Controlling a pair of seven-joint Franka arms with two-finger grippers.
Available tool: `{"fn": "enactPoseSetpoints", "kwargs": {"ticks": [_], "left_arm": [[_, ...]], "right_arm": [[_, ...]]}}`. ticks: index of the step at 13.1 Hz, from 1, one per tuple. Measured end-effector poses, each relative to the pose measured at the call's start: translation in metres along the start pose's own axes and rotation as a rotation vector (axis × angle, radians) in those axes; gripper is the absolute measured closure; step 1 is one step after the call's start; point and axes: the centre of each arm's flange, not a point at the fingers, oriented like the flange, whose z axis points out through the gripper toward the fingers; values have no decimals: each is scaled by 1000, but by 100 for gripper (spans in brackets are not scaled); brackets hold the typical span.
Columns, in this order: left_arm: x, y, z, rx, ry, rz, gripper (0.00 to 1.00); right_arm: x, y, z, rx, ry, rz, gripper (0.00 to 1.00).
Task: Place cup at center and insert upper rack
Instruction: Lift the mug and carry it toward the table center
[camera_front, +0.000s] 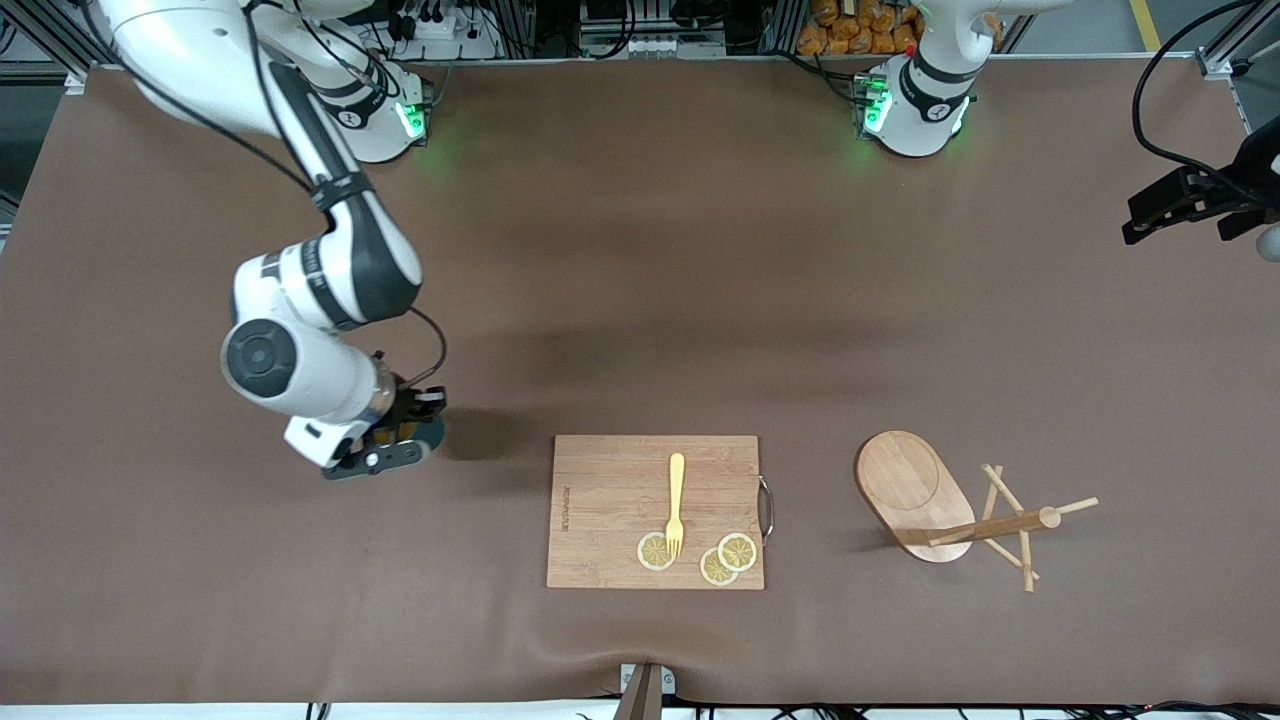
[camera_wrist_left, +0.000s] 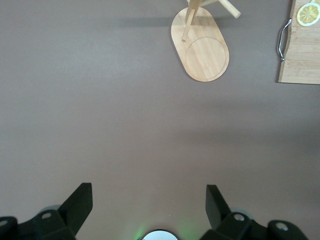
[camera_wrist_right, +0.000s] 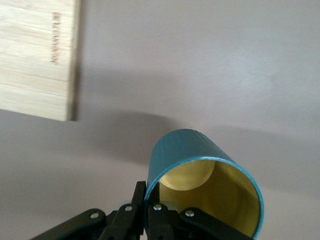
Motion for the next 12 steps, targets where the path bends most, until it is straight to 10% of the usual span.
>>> {"fn": "enactPoseSetpoints", "kwargs": {"ticks": [12], "left_arm": [[1, -17, 8, -1, -22, -32, 0]], "right_arm": [[-114, -266, 28, -39, -23, 177, 96]]}}
